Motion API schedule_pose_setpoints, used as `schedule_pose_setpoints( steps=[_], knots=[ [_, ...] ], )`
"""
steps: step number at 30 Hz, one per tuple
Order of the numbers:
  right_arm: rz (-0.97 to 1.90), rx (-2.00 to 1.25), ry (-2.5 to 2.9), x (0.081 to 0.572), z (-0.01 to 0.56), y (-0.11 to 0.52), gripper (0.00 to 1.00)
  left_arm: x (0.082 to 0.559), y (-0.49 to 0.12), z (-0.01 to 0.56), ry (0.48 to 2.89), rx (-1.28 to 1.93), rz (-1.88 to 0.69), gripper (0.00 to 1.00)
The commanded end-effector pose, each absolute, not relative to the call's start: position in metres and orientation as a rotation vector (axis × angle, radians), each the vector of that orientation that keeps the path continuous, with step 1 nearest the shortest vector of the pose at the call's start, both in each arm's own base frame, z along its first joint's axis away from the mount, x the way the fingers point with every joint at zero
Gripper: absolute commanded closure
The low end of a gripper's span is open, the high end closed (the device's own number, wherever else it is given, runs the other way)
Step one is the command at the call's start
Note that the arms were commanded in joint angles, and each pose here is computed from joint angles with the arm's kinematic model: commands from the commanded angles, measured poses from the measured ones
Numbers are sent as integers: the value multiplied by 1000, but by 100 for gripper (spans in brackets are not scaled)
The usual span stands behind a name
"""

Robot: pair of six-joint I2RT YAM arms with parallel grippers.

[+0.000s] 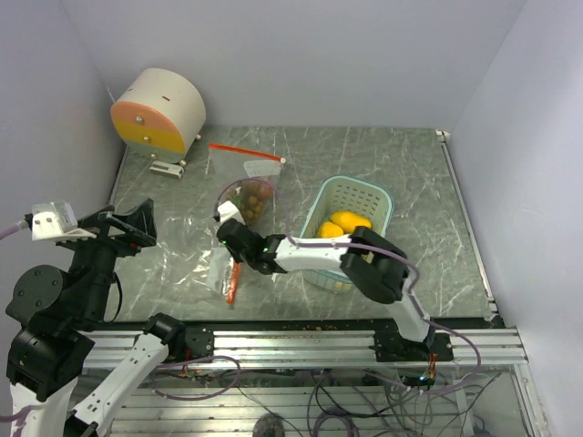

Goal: Place the food in the zip-top bag and seal the zipper
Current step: Move the zipper food storage bag to the center of the board.

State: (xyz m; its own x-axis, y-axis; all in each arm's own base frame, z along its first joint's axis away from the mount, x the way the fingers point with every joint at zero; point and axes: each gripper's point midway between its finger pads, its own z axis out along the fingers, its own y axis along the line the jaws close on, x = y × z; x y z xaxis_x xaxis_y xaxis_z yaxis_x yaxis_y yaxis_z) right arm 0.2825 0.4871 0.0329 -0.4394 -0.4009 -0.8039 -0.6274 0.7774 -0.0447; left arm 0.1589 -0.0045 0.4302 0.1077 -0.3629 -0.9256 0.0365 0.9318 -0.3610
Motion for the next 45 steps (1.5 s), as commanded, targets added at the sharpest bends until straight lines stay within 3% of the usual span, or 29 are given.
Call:
schedule_pose_setpoints(
  steps=[1, 16, 17, 18, 20, 22, 25, 36, 41, 45],
  knots=[
    [362, -708, 2010, 278, 108, 462, 100, 157, -13, 428, 1441, -246, -341, 8],
    [292, -696, 2078, 259, 118, 411, 100, 184, -53, 394, 1577, -153, -437, 23],
    [280, -691, 2107, 258, 114, 409, 90, 185, -54, 391, 1585, -153, -437, 24],
    [278, -688, 2133, 256, 111, 409, 63, 186, -55, 390, 1591, -153, -437, 24],
    [308, -691, 2186, 247, 100, 411, 40, 186, -55, 389, 1588, -159, -439, 24],
    [349, -696, 2226, 239, 89, 415, 28, 186, -54, 388, 1583, -167, -441, 25],
    [361, -701, 2264, 235, 74, 418, 23, 186, -54, 388, 1576, -173, -447, 25],
    [488, -667, 2385, 231, 35, 426, 23, 184, -50, 384, 1590, -170, -423, 25],
    [539, -683, 2399, 226, 23, 432, 29, 185, -51, 380, 1606, -162, -413, 25],
    [578, -691, 2414, 221, 16, 436, 39, 185, -50, 376, 1614, -164, -406, 25]
  ],
)
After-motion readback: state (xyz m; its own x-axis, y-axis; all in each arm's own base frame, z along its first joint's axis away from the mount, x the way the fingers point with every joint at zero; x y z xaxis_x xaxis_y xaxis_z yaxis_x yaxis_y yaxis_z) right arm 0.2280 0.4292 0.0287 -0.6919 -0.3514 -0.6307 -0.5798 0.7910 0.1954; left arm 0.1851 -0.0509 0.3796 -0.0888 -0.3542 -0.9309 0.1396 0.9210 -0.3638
